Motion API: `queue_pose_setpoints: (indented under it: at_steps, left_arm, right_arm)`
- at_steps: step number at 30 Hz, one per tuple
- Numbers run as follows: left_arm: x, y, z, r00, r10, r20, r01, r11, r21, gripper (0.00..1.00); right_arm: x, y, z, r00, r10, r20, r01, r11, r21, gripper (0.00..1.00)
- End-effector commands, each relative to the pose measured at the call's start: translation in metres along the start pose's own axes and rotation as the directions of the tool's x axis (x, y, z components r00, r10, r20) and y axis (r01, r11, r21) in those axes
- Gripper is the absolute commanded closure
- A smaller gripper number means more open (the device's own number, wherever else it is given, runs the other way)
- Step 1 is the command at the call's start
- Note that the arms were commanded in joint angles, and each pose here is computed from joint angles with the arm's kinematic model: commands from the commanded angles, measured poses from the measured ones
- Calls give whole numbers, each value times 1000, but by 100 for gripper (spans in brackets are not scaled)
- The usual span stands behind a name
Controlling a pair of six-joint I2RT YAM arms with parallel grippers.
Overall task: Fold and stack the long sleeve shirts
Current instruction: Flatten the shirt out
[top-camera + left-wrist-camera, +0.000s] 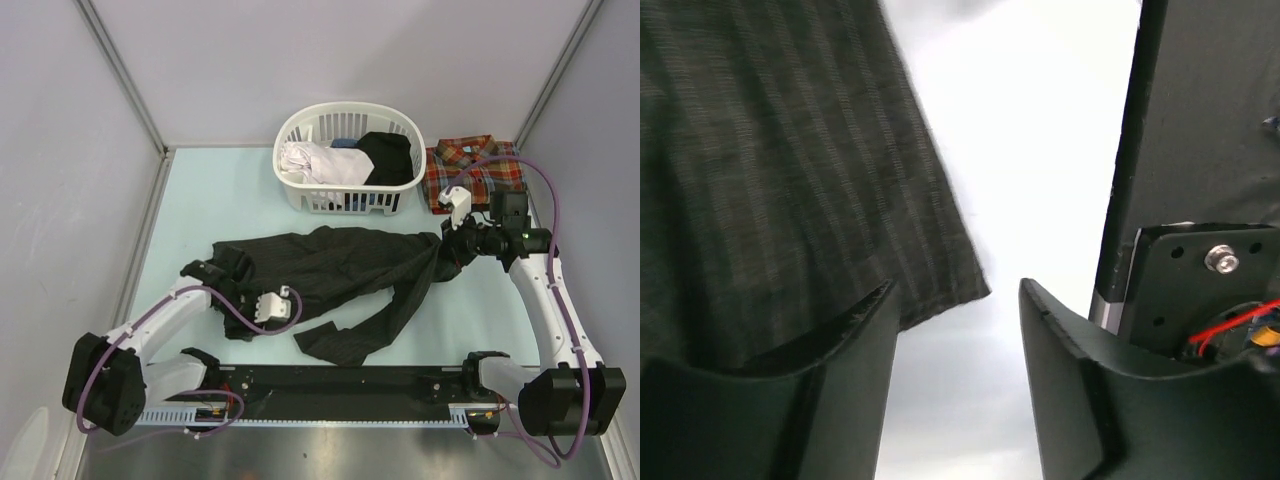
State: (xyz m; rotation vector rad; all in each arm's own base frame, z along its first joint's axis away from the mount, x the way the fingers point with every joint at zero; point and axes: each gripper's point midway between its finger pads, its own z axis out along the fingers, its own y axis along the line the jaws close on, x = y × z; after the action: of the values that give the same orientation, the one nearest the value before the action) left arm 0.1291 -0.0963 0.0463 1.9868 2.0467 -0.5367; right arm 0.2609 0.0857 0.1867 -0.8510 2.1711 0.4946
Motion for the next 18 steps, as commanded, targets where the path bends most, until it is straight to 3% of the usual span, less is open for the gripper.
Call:
queue_pose_setpoints:
  at_steps: [1, 5, 8, 12, 13, 18]
  left_arm:
    - [6, 8, 17, 999, 24, -38, -27, 997, -75, 39]
    - [7, 24, 30, 998, 15, -64, -25, 988, -153, 37]
    - [10, 31, 37, 996, 6, -93, -23, 983, -181, 42]
    - [16, 30, 43, 992, -31, -124, 10, 986, -169, 95]
    - [3, 41, 31, 996, -34, -79, 17, 978, -209, 100]
    - [-44, 95, -58, 970, -140, 199, 194, 940, -281, 100]
  right_arm:
    - [-9, -5, -8, 999, -36, 29, 35, 998, 44, 100]
    - [-6, -3, -12, 999, -44, 27, 42, 998, 50, 100]
    - [-1, -8, -19, 999, -28, 25, 26, 997, 77, 100]
    - [5, -12, -25, 1000, -19, 19, 17, 995, 97, 100]
    - [6, -14, -26, 1000, -17, 19, 15, 994, 104, 100]
    - [-36, -56, -29, 992, -54, 113, 31, 980, 198, 100]
